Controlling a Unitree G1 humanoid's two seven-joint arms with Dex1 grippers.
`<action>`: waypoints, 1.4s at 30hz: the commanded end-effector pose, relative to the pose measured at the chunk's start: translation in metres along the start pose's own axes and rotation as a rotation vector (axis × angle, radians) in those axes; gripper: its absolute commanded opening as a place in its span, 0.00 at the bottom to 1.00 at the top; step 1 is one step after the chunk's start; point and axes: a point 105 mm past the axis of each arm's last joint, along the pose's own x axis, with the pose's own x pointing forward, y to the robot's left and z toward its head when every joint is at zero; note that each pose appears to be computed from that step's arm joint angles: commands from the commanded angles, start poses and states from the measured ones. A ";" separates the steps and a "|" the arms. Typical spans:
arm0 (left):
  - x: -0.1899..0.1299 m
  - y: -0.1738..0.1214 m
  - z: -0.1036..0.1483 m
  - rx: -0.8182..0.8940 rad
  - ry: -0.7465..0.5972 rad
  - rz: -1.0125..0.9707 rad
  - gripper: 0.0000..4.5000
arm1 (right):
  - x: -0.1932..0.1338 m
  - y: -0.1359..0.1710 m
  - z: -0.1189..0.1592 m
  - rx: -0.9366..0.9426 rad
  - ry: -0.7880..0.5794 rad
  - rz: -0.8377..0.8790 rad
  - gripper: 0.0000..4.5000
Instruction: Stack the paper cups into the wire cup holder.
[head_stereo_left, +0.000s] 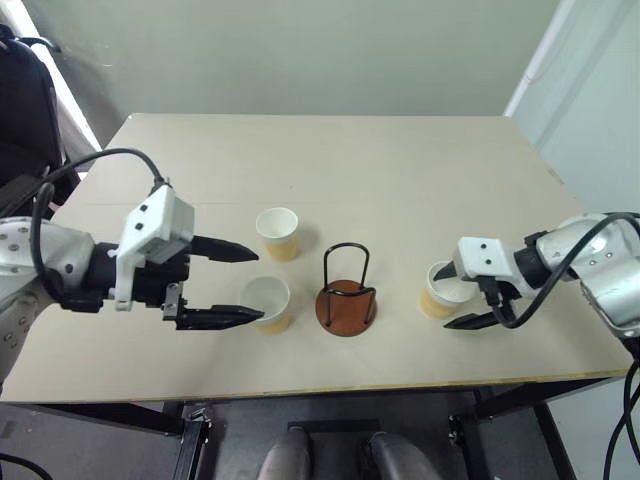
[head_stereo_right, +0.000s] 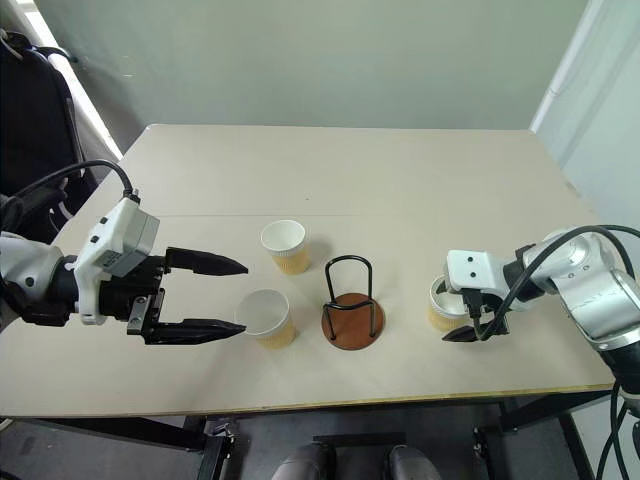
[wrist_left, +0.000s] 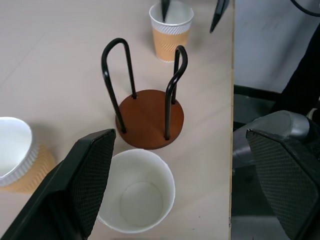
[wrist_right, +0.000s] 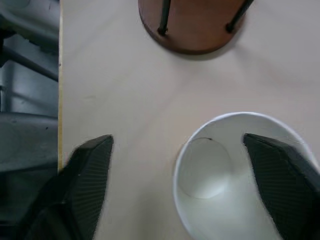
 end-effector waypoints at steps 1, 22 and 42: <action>-0.005 -0.001 0.008 0.037 -0.004 0.028 1.00 | 0.000 -0.003 0.000 -0.027 0.011 -0.014 0.63; -0.005 0.002 0.004 0.039 -0.012 0.052 1.00 | -0.090 -0.035 0.099 -0.253 -0.332 -0.089 0.01; -0.008 0.002 -0.013 0.020 0.059 0.100 1.00 | -0.032 -0.012 0.145 -0.411 -0.448 0.107 0.01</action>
